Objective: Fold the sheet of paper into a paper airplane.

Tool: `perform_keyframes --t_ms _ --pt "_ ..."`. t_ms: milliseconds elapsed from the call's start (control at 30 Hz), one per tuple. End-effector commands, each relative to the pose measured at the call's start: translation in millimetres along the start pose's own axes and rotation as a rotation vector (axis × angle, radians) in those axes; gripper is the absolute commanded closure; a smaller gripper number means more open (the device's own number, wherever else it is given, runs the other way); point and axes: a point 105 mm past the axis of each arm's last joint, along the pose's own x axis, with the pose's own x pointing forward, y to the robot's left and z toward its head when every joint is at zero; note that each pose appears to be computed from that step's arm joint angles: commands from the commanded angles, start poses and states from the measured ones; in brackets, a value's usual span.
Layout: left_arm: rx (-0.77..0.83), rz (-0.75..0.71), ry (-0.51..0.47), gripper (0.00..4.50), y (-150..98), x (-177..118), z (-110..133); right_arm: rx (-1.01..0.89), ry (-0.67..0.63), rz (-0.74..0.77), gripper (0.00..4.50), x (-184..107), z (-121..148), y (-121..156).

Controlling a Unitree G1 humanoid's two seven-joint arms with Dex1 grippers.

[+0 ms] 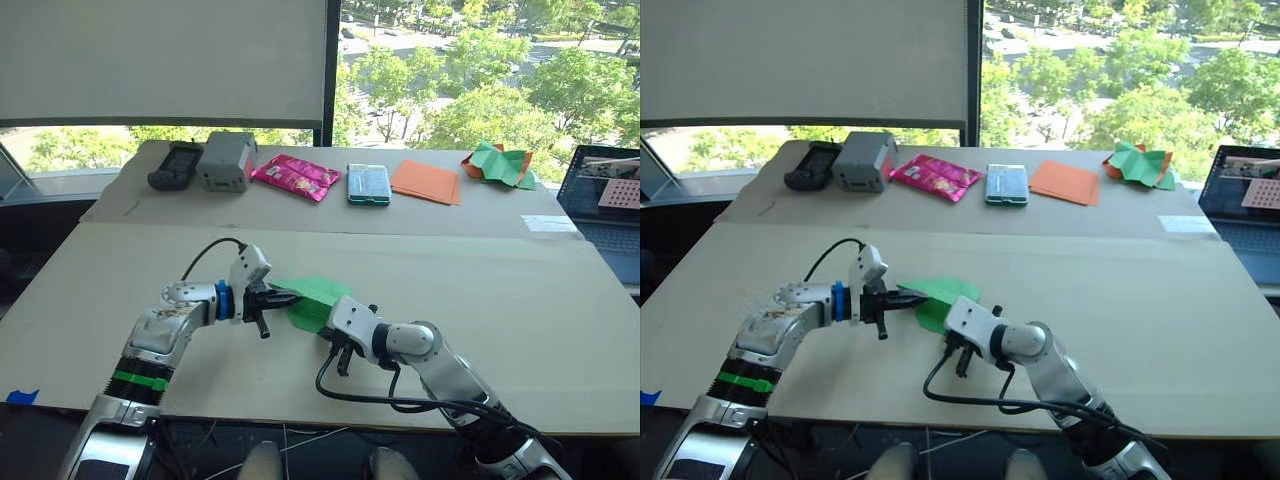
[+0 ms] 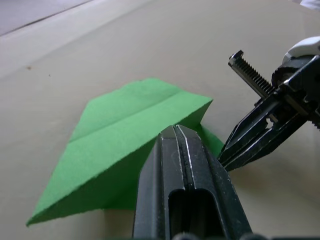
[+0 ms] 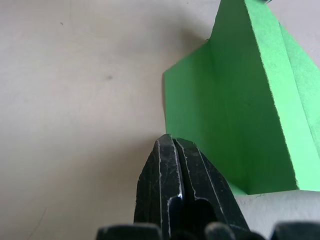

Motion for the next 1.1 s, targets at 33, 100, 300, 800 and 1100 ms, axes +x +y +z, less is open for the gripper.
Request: perform_keyframes --t_ms 33,100,300,800,1100 --pt "0.06 0.026 0.013 4.5 7.8 4.0 10.7 0.065 0.081 0.043 4.47 5.4 -22.5 11.5" --pt "0.083 0.036 0.077 4.5 12.5 6.4 -3.0 0.068 0.082 0.04 4.47 5.9 -22.3 11.1" --pt "0.133 0.069 0.152 4.5 26.0 15.2 -21.2 0.07 0.078 0.035 4.47 5.7 -20.6 11.5" --pt "0.098 0.012 0.216 4.5 7.3 2.7 -51.0 0.071 0.074 0.012 4.47 4.6 -18.6 6.2" --pt "0.089 0.018 0.228 4.5 3.0 1.4 -57.5 0.074 0.005 0.033 4.47 -11.1 0.2 4.1"
